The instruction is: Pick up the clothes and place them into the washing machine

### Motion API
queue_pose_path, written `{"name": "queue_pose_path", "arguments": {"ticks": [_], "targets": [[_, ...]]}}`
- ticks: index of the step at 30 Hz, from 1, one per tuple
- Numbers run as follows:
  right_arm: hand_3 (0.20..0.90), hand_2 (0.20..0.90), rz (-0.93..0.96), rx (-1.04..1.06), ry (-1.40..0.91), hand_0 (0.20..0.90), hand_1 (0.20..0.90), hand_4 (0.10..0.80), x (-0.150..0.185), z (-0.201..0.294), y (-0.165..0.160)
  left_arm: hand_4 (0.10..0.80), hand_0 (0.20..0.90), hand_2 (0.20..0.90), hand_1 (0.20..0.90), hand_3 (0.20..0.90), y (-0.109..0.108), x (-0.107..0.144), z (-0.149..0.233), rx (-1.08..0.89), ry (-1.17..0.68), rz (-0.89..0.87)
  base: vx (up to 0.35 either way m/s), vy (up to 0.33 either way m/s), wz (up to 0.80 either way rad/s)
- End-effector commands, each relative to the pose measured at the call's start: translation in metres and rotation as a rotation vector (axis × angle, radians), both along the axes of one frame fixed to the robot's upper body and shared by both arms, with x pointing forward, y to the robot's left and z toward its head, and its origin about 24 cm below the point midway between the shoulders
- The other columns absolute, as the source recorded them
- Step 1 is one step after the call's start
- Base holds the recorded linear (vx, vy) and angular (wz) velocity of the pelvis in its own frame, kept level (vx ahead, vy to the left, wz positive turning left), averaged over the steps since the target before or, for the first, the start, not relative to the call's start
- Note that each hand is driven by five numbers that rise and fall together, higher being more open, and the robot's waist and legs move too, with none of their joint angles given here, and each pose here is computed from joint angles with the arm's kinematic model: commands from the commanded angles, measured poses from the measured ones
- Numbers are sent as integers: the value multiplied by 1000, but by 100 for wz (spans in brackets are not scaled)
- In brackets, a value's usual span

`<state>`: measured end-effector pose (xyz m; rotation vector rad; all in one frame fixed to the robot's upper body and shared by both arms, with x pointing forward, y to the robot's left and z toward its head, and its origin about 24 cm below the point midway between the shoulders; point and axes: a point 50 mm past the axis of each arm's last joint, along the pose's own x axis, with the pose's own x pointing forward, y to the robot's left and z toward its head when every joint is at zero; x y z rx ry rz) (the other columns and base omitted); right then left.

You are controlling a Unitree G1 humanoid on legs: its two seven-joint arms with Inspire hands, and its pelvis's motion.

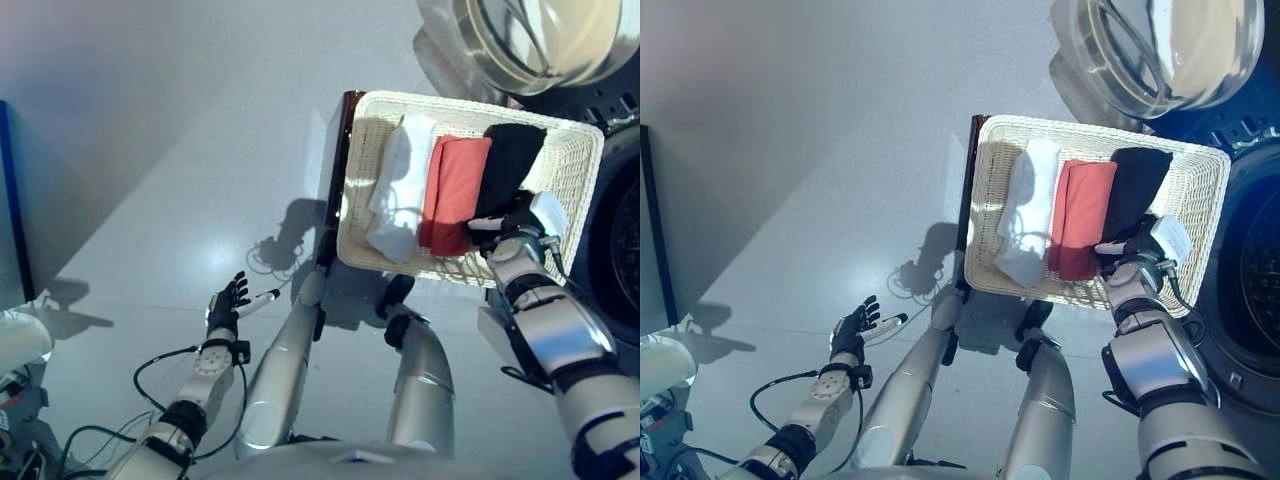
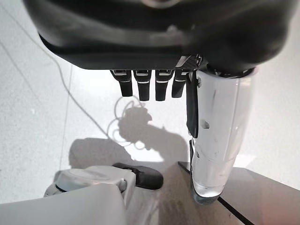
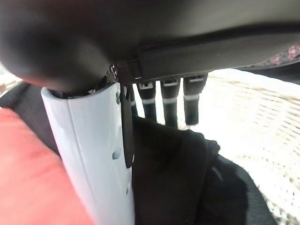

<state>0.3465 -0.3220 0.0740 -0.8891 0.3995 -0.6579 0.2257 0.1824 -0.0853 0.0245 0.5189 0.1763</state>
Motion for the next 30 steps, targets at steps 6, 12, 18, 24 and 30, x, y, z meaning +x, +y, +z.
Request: {"name": "queue_pose_path", "arguments": {"ticks": [6, 12, 18, 24, 30], "targets": [[200, 200, 29, -105, -60, 200, 200, 300, 9, 31, -9, 800, 900, 900, 900, 900, 21, -10, -6, 21, 32, 110, -7, -19, -5], [200, 200, 20, -36, -133, 200, 200, 300, 9, 31, -7, 800, 900, 900, 900, 900, 23, -12, -8, 21, 38, 123, -31, 1, -2], [200, 200, -8, 164, -329, 200, 200, 300, 12, 31, 5, 800, 900, 900, 900, 900, 27, -17, -8, 18, 35, 132, -17, 2, -3], [200, 200, 36, 323, -452, 200, 200, 300, 11, 7, 44, 800, 900, 900, 900, 900, 25, -21, -9, 29, 32, 146, -24, 9, -17], [200, 200, 29, 395, -434, 200, 200, 300, -2, -21, 54, 800, 900, 900, 900, 900, 25, -26, -16, 39, 66, 163, -36, -12, -18]]}}
